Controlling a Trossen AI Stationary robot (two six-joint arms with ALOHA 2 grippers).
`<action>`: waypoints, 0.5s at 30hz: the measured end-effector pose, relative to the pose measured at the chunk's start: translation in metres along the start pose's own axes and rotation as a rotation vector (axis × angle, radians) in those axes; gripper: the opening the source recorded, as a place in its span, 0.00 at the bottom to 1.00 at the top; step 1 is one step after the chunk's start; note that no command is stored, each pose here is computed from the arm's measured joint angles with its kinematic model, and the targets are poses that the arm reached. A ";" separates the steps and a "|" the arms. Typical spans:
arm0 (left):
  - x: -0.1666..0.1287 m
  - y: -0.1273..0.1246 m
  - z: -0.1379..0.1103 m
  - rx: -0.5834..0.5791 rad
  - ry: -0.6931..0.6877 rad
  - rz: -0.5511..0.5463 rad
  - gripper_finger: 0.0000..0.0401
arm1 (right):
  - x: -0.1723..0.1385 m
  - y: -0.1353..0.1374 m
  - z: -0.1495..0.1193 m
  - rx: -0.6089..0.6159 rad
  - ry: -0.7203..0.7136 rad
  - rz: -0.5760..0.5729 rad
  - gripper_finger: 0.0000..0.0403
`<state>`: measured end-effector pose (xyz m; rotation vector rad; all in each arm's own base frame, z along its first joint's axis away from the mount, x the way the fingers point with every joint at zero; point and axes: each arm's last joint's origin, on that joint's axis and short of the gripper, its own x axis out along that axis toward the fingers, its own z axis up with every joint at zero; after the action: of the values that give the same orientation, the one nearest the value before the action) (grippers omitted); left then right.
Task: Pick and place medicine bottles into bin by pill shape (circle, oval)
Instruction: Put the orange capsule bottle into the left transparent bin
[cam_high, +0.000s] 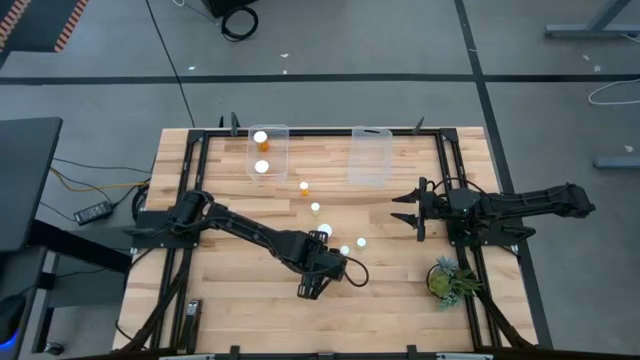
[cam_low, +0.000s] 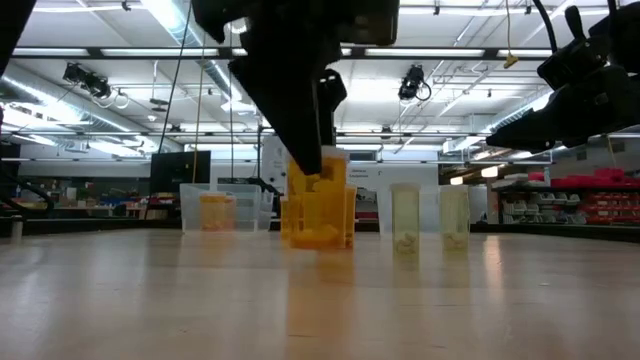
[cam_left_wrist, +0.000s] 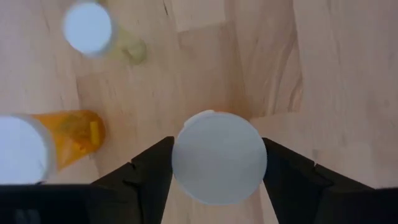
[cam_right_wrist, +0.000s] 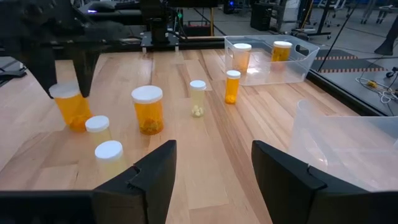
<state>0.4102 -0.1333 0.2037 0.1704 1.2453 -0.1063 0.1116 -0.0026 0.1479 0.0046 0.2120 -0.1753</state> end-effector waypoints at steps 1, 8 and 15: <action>-0.003 0.001 0.001 -0.001 0.004 0.001 0.56 | 0.000 0.000 0.000 0.000 0.000 0.000 0.54; -0.028 0.012 0.014 -0.022 -0.001 0.008 0.54 | 0.000 0.000 0.000 0.000 0.000 0.000 0.54; -0.050 0.031 0.024 -0.009 -0.024 0.046 0.56 | 0.000 0.000 0.000 0.000 0.000 0.000 0.54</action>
<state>0.4220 -0.1080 0.2610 0.1894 1.2165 -0.0624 0.1116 -0.0026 0.1478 0.0046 0.2124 -0.1751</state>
